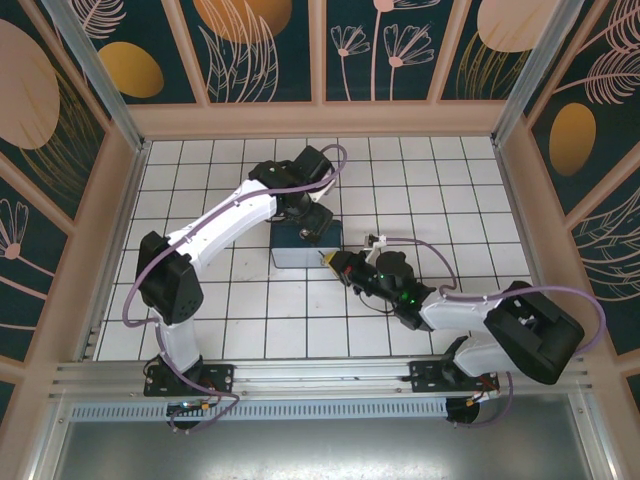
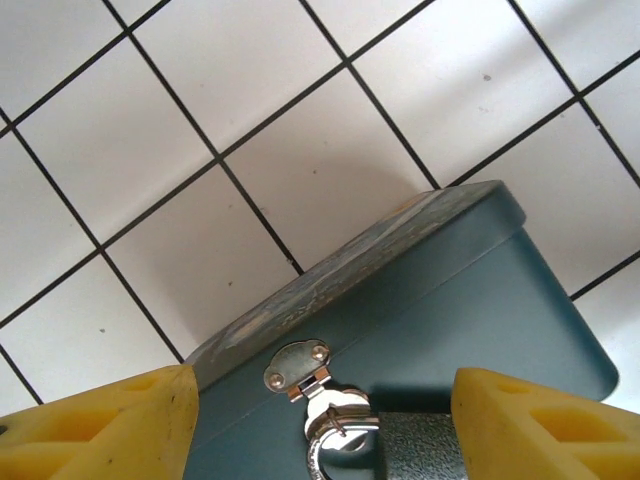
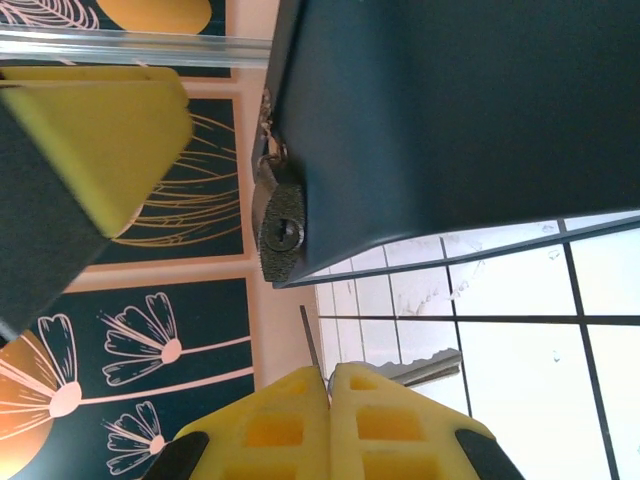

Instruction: Unlock a padlock with a key

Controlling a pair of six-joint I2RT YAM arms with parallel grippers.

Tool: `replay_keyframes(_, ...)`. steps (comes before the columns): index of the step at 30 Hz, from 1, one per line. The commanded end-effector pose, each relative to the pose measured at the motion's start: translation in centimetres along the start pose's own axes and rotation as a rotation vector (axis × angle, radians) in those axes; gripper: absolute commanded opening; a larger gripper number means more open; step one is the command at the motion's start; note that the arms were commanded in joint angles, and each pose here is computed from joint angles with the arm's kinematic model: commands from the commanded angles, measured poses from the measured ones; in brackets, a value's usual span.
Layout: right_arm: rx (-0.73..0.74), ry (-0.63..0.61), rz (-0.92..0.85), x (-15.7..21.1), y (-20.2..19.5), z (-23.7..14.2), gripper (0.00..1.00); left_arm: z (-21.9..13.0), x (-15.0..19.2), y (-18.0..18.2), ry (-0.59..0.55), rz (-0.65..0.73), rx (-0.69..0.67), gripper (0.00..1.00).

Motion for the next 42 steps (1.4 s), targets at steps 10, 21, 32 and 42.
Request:
replay_keyframes(10,0.017,-0.006,-0.037,0.0,0.7,-0.6,0.0,1.9,1.4,-0.2,0.056,-0.002,0.021,0.67)
replay_keyframes(21,0.028,-0.021,-0.05,-0.1,0.6,-0.8,0.0,0.6,2.7,-0.3,0.075,0.026,0.057,0.64)
replay_keyframes(32,0.04,-0.004,-0.086,-0.4,1.1,1.0,0.0,-0.3,3.3,0.2,0.093,0.05,0.029,0.63)
replay_keyframes(42,0.083,0.008,-0.089,-0.2,-0.3,1.6,0.0,-3.8,-1.3,-3.3,-0.099,-0.057,0.349,0.64)
Point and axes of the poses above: each hand's point on the last joint's axis, 136 mm out from that joint toward the fingers, its own z axis out along the fingers, its own y axis along the line the jaws close on, x = y × z, the point moved 7 cm from there along -z, back along the fingers, and after that the axes turned 5 degrees about -z, right-handed, at the moved point
